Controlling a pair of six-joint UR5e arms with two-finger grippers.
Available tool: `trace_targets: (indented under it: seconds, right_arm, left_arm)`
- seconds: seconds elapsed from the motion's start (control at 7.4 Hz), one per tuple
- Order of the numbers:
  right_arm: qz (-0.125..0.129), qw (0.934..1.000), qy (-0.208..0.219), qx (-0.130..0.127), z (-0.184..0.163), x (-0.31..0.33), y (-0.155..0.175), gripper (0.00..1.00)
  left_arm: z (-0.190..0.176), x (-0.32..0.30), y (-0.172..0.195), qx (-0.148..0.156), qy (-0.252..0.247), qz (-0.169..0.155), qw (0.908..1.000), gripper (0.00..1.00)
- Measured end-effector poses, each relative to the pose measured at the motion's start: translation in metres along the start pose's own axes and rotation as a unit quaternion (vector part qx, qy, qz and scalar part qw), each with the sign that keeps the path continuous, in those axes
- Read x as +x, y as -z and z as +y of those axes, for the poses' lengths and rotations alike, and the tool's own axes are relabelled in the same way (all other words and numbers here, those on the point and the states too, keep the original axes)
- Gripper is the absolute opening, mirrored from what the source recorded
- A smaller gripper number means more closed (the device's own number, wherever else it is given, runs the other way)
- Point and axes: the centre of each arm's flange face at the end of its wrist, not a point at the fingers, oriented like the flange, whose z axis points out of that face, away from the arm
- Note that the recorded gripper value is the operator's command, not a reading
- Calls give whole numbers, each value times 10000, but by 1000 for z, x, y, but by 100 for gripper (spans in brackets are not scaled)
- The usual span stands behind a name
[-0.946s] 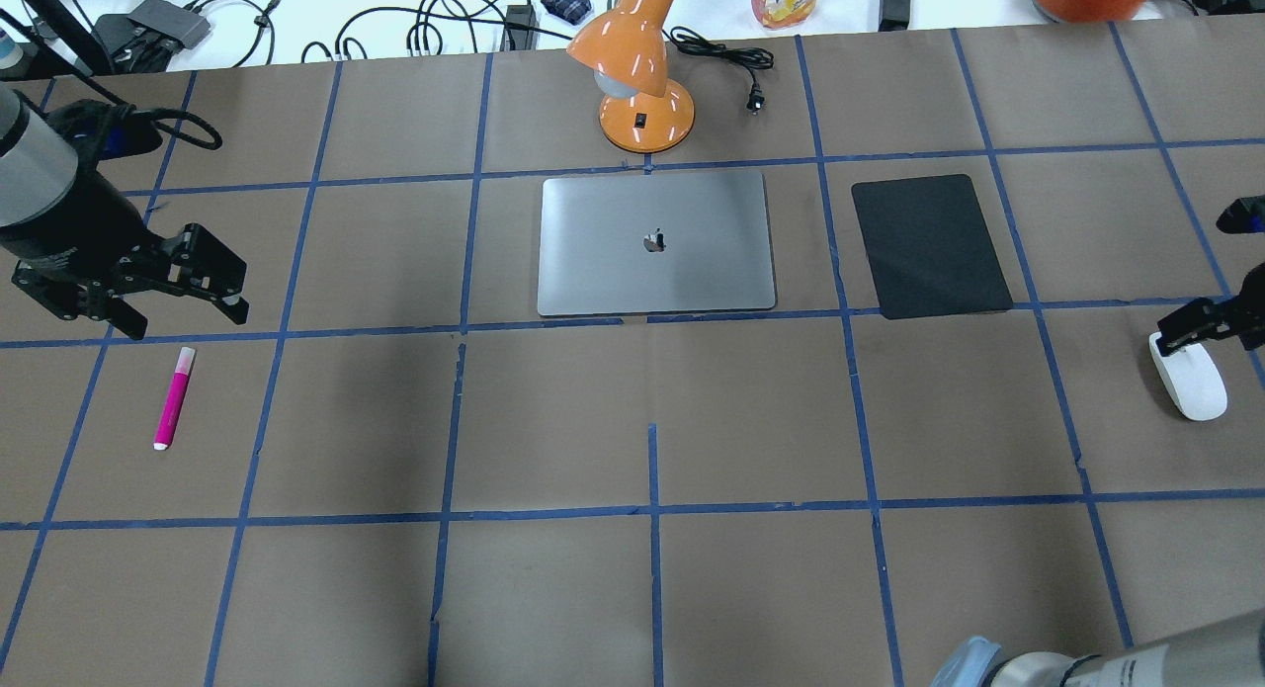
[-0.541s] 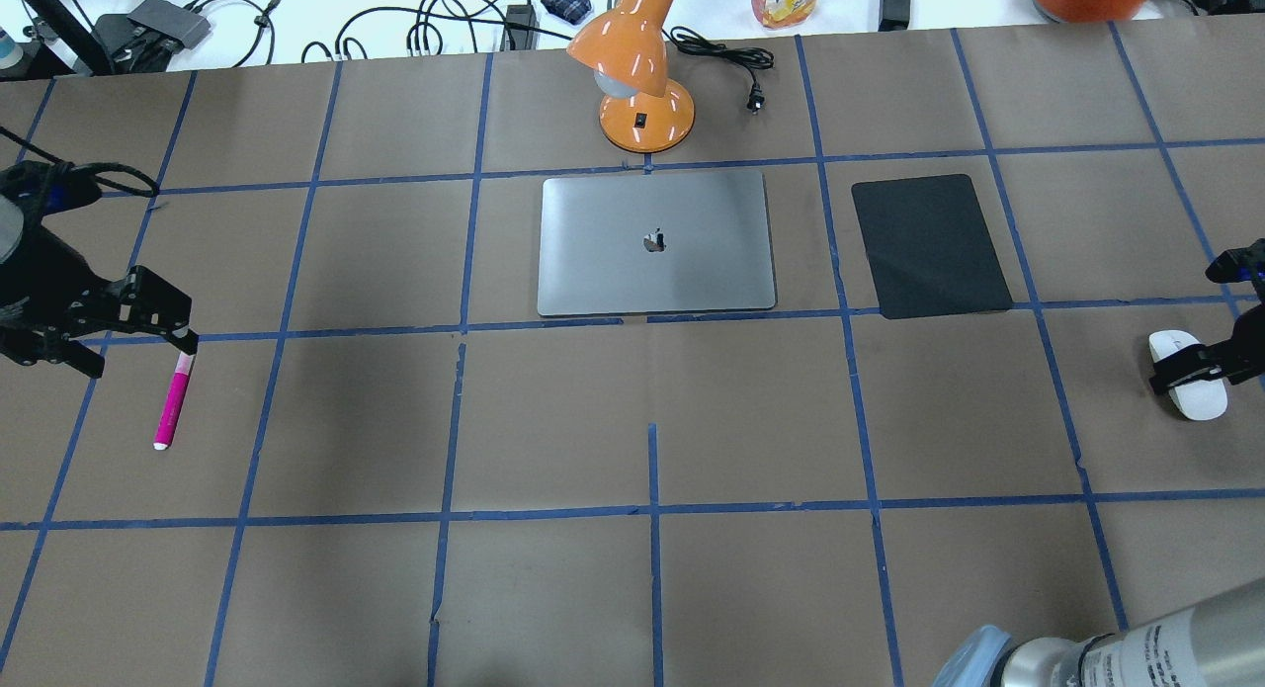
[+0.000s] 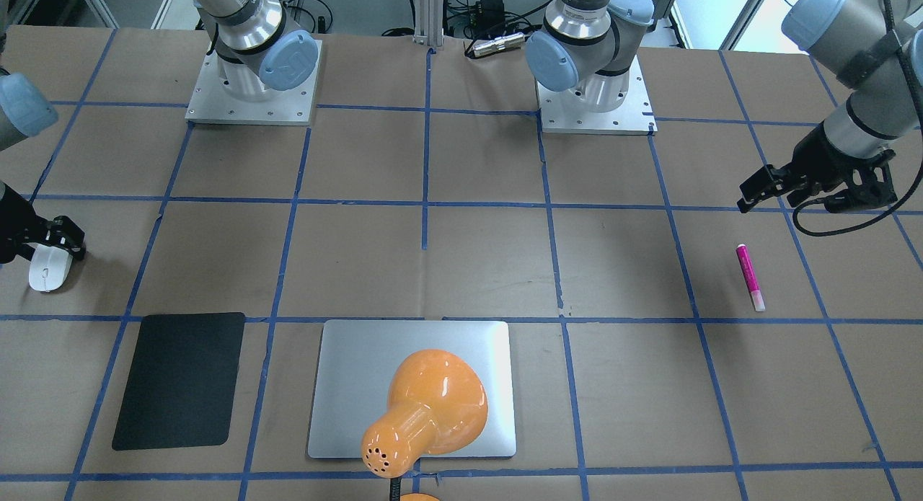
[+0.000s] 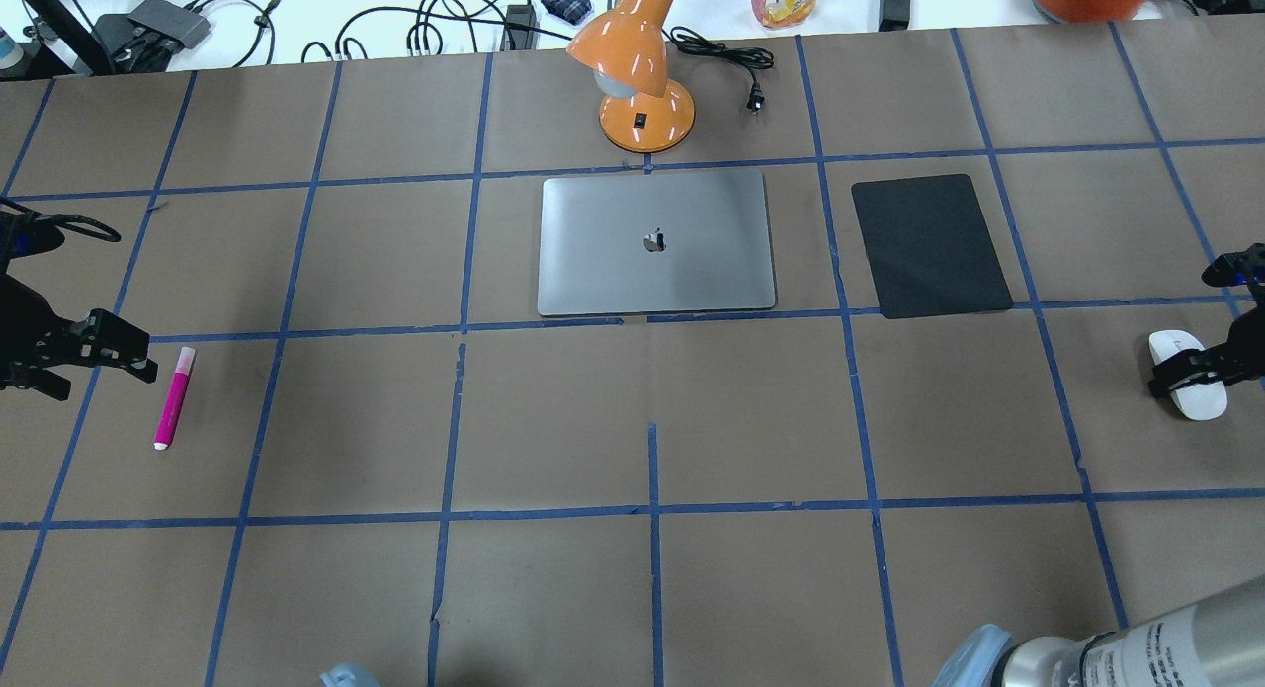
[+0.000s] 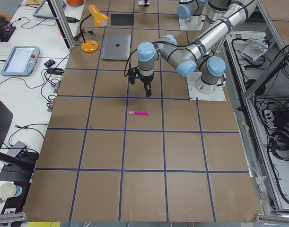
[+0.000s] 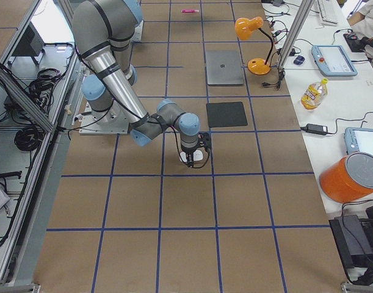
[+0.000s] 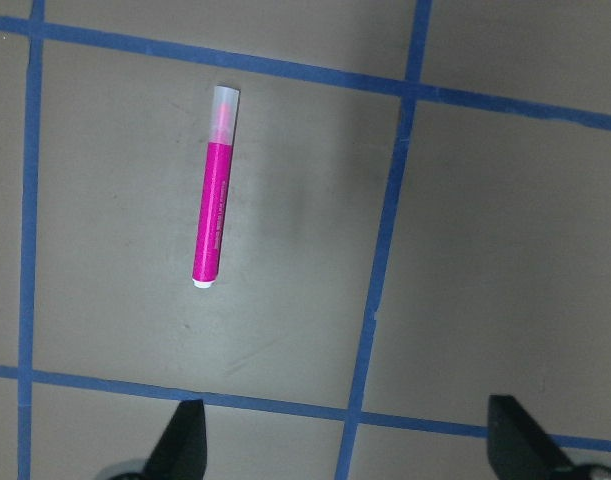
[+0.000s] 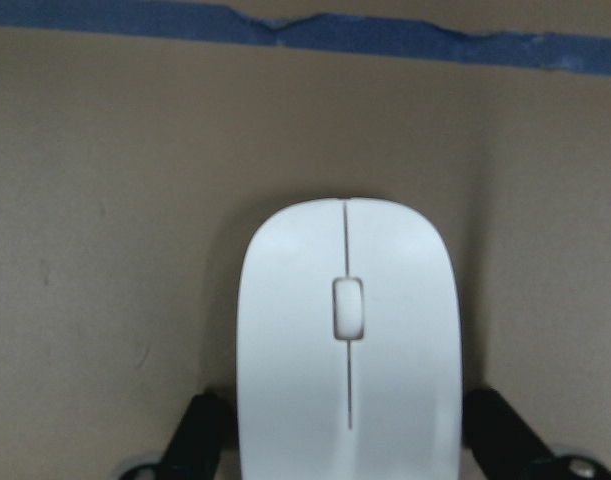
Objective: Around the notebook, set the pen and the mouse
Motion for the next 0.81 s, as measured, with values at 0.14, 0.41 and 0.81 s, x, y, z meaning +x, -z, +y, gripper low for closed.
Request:
trace_targets:
  seconds: [0.14, 0.41, 0.81]
  right_arm:
    - [16, 10000, -37, 5, -1, 0, 2, 37]
    - [76, 9999, -57, 71, -5, -2, 9, 38]
    - [306, 9981, -75, 525, -51, -50, 57, 38]
  left_arm:
    - [-5, -13, -14, 14, -105, -8, 9999, 100]
    - [-10, -28, -43, -44, -311, -36, 9995, 100]
    - [-28, -45, -77, 97, -308, -151, 9994, 100]
